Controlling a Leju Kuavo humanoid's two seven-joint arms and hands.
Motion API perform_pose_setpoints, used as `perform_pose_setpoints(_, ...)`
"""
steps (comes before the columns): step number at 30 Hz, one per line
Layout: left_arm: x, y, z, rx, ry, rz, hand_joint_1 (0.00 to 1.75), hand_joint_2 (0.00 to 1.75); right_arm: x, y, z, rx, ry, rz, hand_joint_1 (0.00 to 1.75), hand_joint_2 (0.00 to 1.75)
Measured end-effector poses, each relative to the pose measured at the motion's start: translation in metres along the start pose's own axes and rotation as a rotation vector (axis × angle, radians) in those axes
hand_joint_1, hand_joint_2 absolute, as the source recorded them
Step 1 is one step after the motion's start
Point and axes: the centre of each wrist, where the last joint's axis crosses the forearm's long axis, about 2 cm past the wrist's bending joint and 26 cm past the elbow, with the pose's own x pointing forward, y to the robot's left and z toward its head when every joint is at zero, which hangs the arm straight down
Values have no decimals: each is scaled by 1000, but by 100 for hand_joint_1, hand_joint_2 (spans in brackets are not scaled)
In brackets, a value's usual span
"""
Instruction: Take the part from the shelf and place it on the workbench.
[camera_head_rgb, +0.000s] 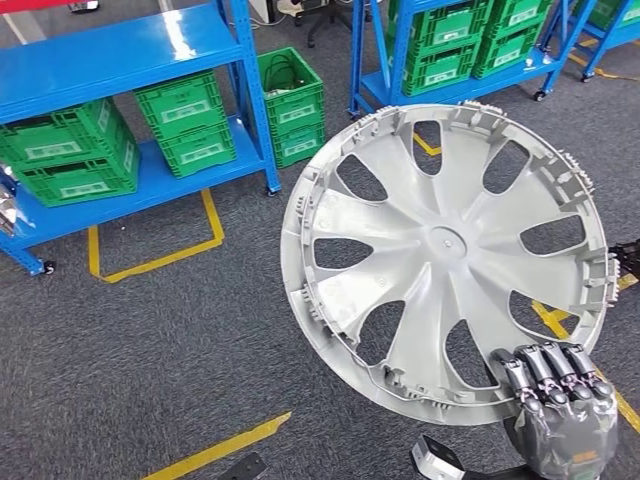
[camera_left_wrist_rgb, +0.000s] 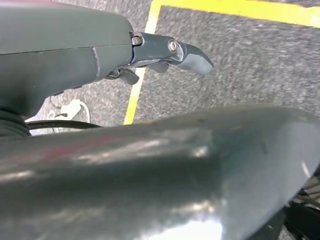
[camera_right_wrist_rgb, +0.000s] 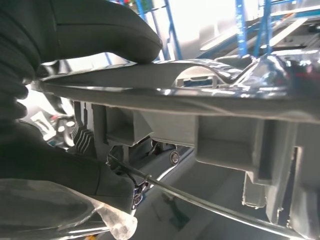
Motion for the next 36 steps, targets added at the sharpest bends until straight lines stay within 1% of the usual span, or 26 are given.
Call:
perform_pose_setpoints(7, -4, -1, 0, -2, 7, 0, 0, 0, 1, 0, 1, 2, 0, -2, 175, 175)
perform_pose_setpoints(31, -3, 1, 0, 2, 5, -1, 0, 0, 2, -1, 4, 12, 1, -6, 175, 175)
perform_pose_setpoints(36, -7, -1, 0, -2, 13, -1, 0, 0, 3, -1, 4, 14, 0, -8, 175, 175)
